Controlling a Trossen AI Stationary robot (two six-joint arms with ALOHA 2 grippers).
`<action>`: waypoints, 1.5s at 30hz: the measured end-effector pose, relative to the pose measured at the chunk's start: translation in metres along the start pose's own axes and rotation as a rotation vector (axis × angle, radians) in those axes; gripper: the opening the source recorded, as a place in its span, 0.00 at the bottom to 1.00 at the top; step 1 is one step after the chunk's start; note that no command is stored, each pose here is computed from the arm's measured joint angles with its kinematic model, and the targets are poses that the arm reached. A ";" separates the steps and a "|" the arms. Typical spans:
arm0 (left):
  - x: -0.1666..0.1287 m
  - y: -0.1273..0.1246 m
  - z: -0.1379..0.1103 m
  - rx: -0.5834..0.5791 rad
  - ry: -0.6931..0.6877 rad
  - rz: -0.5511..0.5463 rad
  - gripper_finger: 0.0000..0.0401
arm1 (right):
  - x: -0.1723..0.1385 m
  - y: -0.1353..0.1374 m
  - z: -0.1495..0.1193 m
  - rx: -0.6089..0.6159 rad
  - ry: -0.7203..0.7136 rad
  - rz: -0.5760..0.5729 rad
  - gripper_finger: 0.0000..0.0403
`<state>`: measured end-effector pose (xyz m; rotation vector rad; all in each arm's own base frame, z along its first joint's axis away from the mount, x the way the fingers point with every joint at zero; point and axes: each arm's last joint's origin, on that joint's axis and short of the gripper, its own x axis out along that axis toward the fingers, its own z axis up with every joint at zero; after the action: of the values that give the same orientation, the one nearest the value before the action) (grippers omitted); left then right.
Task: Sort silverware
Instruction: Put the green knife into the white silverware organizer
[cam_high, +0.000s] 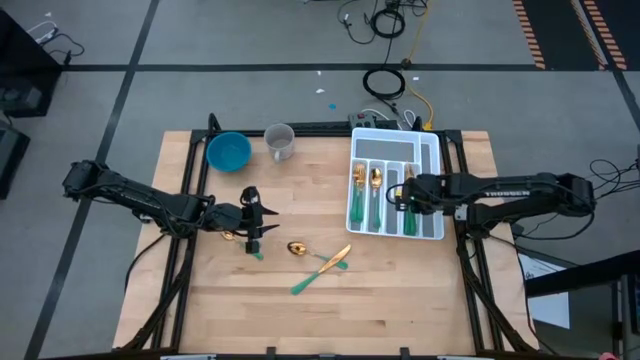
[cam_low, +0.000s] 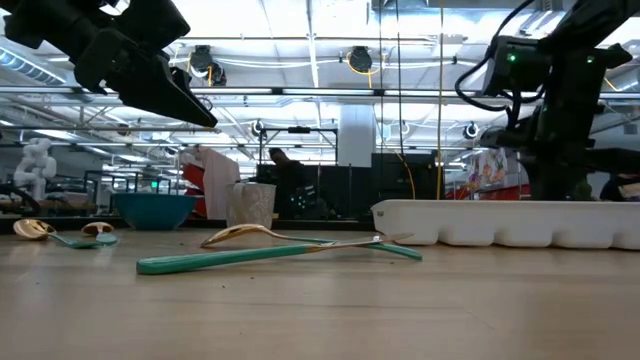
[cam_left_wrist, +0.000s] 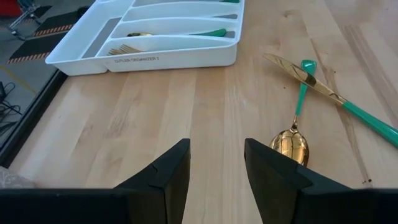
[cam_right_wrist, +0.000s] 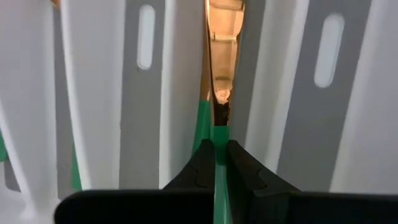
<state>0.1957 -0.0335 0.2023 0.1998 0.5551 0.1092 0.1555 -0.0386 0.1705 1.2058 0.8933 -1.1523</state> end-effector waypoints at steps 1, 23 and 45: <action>0.000 0.000 0.000 0.000 0.000 0.000 0.40 | 0.001 0.000 0.000 0.002 0.010 -0.004 0.00; 0.000 0.000 -0.001 0.047 0.008 0.000 0.40 | 0.027 0.005 0.013 -0.003 0.103 -0.085 0.01; 0.000 0.000 -0.001 0.026 0.012 0.001 0.40 | 0.015 0.014 0.018 -0.083 -0.006 -0.022 0.33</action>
<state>0.1951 -0.0333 0.2012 0.2243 0.5691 0.1041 0.1709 -0.0595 0.1626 1.1267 0.9429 -1.1249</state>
